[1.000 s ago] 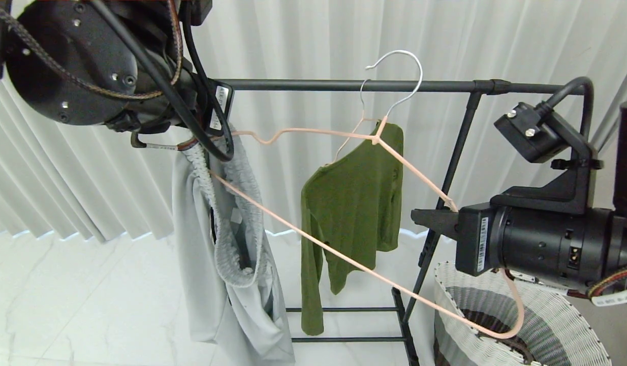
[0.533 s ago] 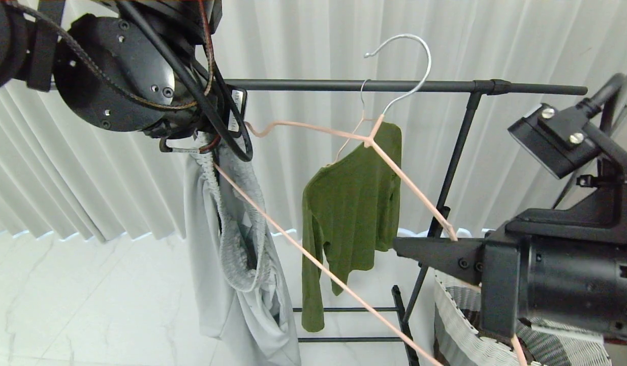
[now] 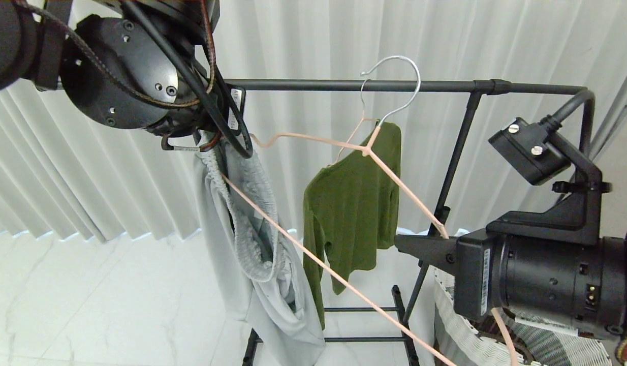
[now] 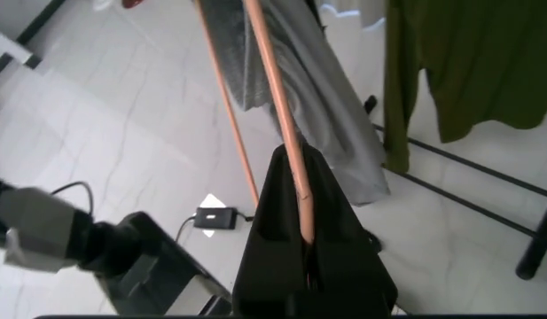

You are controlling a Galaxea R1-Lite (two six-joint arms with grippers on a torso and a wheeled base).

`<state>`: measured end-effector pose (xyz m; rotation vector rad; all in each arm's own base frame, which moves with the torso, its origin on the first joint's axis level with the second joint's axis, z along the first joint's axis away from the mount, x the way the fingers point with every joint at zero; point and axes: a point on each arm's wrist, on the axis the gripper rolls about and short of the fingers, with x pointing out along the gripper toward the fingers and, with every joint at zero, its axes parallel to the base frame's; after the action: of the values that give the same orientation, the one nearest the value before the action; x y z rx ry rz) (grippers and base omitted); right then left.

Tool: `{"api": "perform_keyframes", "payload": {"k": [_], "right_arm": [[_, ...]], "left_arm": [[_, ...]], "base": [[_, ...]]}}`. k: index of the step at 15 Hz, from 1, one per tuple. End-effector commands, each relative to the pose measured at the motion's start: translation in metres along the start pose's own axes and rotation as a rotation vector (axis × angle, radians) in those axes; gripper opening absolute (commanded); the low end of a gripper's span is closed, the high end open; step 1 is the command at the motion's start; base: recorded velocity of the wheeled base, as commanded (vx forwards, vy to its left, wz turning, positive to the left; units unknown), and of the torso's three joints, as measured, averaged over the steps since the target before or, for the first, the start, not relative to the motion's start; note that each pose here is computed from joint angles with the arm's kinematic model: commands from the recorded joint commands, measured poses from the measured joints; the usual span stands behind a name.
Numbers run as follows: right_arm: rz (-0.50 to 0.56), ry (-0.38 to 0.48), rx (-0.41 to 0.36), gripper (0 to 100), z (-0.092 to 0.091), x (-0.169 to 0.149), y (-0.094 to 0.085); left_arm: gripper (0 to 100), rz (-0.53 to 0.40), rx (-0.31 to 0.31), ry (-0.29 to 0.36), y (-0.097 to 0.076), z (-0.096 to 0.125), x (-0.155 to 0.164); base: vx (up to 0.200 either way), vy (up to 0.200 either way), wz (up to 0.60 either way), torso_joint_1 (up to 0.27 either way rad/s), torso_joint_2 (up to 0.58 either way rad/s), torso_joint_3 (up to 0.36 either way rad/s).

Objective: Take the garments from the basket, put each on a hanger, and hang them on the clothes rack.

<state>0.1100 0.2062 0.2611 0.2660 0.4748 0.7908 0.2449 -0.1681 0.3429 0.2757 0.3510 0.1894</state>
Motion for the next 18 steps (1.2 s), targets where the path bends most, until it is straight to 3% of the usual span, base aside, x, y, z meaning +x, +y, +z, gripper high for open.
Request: {"api": "perform_keyframes", "payload": {"k": [1, 9, 15, 18], "right_arm": [[-0.039, -0.008, 0.009, 0, 0.002, 0.005, -0.007], [-0.054, -0.086, 0.041, 0, 0.023, 0.024, -0.003], [-0.027, -0.068, 0.014, 0, 0.014, 0.04, 0.006], [-0.011, -0.081, -0.059, 0, 0.01, 0.053, 0.007]], "left_arm": [[0, 0.008, 0.005, 0.008, 0.003, -0.001, 0.0], [0, -0.065, 0.047, 0.004, -0.007, -0.004, -0.021], [0, -0.123, 0.011, -0.018, -0.018, -0.003, -0.036], [0, -0.149, -0.013, -0.042, -0.02, 0.002, -0.043]], "base": [[0.0, 0.0, 0.0, 0.0, 0.0, 0.0], [0.0, 0.0, 0.0, 0.0, 0.0, 0.0], [0.0, 0.0, 0.0, 0.0, 0.0, 0.0], [0.0, 0.0, 0.0, 0.0, 0.0, 0.0]]}}
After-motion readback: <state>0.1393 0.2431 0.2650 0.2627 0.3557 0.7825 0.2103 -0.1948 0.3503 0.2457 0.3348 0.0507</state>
